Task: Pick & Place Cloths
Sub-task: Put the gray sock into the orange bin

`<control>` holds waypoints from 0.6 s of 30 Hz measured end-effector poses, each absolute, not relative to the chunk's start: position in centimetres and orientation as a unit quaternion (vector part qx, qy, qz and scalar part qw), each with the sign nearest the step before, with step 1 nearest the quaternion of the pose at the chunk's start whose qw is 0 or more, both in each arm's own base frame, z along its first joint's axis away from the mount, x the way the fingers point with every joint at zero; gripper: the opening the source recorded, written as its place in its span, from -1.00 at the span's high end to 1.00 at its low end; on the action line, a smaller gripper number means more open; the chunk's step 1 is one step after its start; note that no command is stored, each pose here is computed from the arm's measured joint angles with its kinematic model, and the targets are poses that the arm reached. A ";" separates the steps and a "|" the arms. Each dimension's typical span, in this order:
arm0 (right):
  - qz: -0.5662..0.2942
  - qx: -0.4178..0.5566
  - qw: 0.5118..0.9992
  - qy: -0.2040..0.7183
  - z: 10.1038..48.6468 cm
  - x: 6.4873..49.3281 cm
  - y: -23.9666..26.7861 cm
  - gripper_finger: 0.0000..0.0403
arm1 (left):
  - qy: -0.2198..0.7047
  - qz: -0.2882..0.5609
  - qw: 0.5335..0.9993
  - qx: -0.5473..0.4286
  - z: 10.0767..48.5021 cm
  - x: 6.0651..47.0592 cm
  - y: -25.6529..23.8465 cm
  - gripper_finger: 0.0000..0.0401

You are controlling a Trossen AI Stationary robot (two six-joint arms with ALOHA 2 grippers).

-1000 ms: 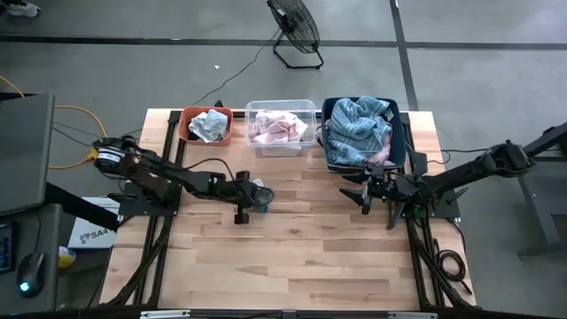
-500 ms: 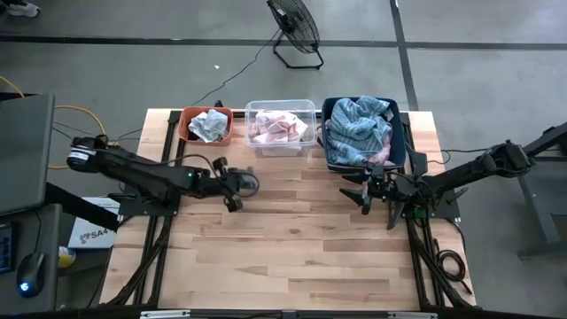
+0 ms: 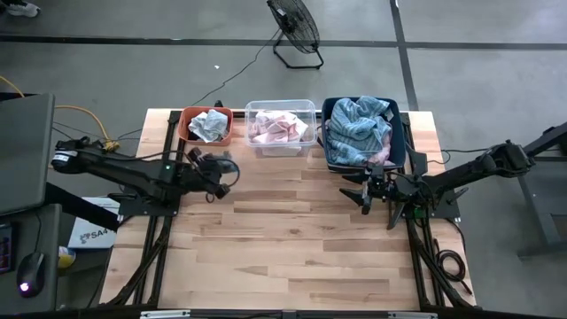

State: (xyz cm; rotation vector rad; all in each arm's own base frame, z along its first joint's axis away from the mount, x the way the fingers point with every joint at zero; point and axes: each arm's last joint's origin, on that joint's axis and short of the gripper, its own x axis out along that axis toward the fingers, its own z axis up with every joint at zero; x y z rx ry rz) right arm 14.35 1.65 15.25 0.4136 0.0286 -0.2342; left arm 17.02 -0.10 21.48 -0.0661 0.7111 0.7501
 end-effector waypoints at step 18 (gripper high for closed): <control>-0.116 0.205 0.972 0.014 15.3 14.3 1.6 -0.34 | 0.276 0.508 0.812 -0.075 23.1 13.9 3.5 0.99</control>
